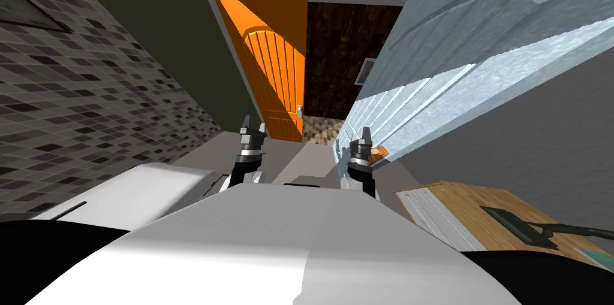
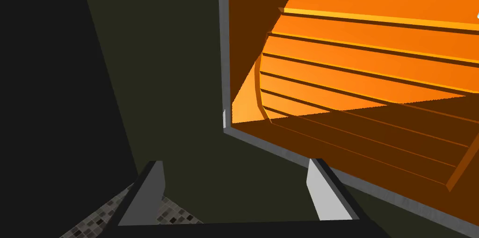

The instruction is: Pull the door open

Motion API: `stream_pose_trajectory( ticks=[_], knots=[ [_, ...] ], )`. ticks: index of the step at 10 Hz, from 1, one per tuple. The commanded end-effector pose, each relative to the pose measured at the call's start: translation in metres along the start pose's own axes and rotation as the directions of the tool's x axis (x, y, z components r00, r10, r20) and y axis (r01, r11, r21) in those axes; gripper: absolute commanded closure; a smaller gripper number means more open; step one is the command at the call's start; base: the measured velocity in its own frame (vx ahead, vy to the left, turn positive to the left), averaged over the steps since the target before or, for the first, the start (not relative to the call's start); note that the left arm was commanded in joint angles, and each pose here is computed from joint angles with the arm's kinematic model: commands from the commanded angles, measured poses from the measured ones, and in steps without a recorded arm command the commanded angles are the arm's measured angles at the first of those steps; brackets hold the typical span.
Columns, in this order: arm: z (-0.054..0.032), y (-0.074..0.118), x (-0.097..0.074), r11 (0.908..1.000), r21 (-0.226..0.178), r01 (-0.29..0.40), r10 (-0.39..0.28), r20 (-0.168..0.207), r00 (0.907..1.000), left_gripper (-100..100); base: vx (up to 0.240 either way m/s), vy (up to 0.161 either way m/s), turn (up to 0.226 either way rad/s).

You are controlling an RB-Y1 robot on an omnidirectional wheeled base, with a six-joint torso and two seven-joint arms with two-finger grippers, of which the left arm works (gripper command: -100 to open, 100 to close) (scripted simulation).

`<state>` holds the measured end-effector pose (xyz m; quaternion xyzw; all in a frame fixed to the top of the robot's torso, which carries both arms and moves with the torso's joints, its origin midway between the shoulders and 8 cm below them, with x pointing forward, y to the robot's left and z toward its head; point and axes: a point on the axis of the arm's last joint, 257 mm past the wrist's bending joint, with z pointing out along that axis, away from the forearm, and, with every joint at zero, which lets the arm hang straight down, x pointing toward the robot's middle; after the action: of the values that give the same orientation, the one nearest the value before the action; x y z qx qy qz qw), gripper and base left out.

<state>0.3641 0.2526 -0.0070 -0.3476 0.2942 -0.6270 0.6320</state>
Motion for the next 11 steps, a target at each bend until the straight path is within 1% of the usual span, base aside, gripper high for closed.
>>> stream_pose_trajectory(
  ticks=[1, 2, 5, 6, 7, 8, 9, 10, 11],
  knots=[
    [-0.0006, 0.012, 0.000, 0.9997, -0.023, -0.003, 0.003, -0.009, 1.0000, -100, 0.127, -0.008, -0.036],
    [-0.0008, 0.015, 0.000, 0.9996, -0.028, -0.004, 0.004, -0.011, 0.9999, -100, 0.184, -0.007, -0.023],
    [-0.0026, 0.041, -0.001, 0.9970, -0.076, -0.011, 0.009, -0.026, 0.9996, -100, 0.180, -0.013, -0.031],
    [-0.0031, 0.047, -0.001, 0.9962, -0.086, -0.013, 0.010, -0.028, 0.9995, -100, 0.179, -0.013, -0.022],
    [-0.0040, 0.058, -0.002, 0.9942, -0.106, -0.016, 0.013, -0.033, 0.9994, -100, 0.172, -0.014, -0.037],
    [-0.0046, 0.063, -0.002, 0.9929, -0.117, -0.018, 0.014, -0.035, 0.9993, -100, 0.120, -0.001, -0.028],
    [-0.0058, 0.076, -0.004, 0.9899, -0.140, -0.022, 0.016, -0.040, 0.9991, -100, 0.136, -0.016, -0.038],
    [-0.0065, 0.082, -0.005, 0.9881, -0.152, -0.024, 0.017, -0.042, 0.9990, -100, 0.156, -0.024, -0.033],
    [-0.0081, 0.095, -0.006, 0.9839, -0.176, -0.028, 0.020, -0.045, 0.9988, -100, 0.171, -0.001, -0.038]
  ],
)
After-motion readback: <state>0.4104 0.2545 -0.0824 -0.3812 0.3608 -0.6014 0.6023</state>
